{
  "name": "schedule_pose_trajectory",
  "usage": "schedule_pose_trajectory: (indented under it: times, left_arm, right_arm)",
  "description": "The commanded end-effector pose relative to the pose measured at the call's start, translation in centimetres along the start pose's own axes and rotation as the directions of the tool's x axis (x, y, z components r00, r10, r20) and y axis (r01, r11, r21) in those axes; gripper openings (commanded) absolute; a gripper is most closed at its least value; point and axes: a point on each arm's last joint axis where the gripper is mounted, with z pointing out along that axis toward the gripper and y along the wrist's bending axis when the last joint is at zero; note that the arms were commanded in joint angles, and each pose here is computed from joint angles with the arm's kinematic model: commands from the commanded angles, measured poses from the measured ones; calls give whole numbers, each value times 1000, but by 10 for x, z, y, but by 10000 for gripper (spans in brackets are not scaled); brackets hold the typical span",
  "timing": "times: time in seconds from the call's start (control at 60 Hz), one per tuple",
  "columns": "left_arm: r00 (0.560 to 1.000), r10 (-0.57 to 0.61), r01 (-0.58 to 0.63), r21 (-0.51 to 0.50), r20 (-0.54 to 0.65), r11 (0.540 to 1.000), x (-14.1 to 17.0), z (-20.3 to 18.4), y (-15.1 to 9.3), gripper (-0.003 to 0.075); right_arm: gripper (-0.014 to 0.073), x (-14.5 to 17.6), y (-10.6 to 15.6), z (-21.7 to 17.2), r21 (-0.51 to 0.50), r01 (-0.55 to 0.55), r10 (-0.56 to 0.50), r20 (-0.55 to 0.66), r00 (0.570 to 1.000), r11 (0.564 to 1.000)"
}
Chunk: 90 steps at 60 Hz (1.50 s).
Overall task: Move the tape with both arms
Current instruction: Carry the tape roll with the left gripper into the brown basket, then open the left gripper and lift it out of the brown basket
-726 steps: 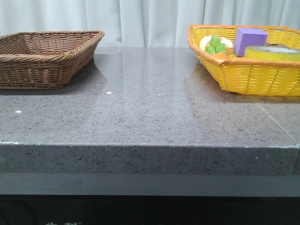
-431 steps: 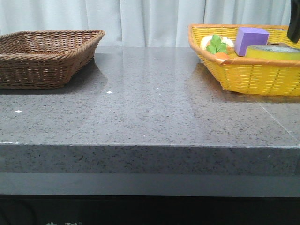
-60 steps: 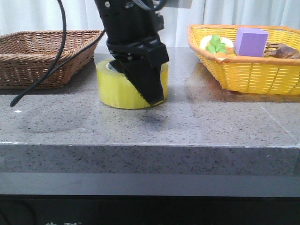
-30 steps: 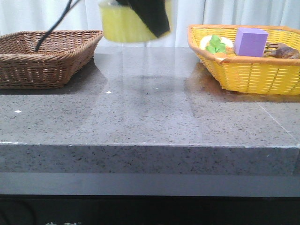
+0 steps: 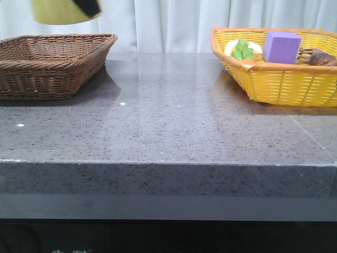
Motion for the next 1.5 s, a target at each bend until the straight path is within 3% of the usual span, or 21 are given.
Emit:
schedule_pose_trajectory:
  times: [0.0, 0.217, 0.567, 0.634, 0.801, 0.917, 1.184, 1.485]
  left_arm:
    - [992, -60, 67, -59, 110, 996, -1, -28, 19, 60]
    - [989, -142, 144, -61, 32, 988, 15, 7, 49, 60]
    - [986, -166, 165, -45, -27, 985, 20, 37, 55, 73]
    - [984, -175, 173, -45, -26, 984, 20, 37, 55, 116]
    - [981, -191, 190, -46, -25, 981, 20, 37, 55, 311]
    - [977, -213, 212, -46, -24, 976, 20, 37, 55, 360]
    - [961, -275, 275, -53, 4, 960, 14, 14, 55, 358]
    - [915, -379, 388, -48, 138, 920, 3, -40, 45, 358]
  right_arm:
    - [476, -13, -1, -5, 9, 4, -5, 95, 996, 1000]
    - [476, -13, -1, -5, 9, 4, -5, 94, 996, 1000]
    - [476, -13, -1, -5, 9, 4, -5, 94, 996, 1000]
    - [476, -13, -1, -5, 9, 4, -5, 95, 995, 1000]
    - [476, -13, -1, -5, 9, 4, -5, 95, 995, 1000]
    - [476, -13, -1, -5, 9, 4, -5, 95, 995, 1000]
    - [476, -13, -1, -5, 9, 4, -5, 95, 995, 1000]
    - [476, -13, -1, -5, 9, 4, -5, 94, 996, 1000]
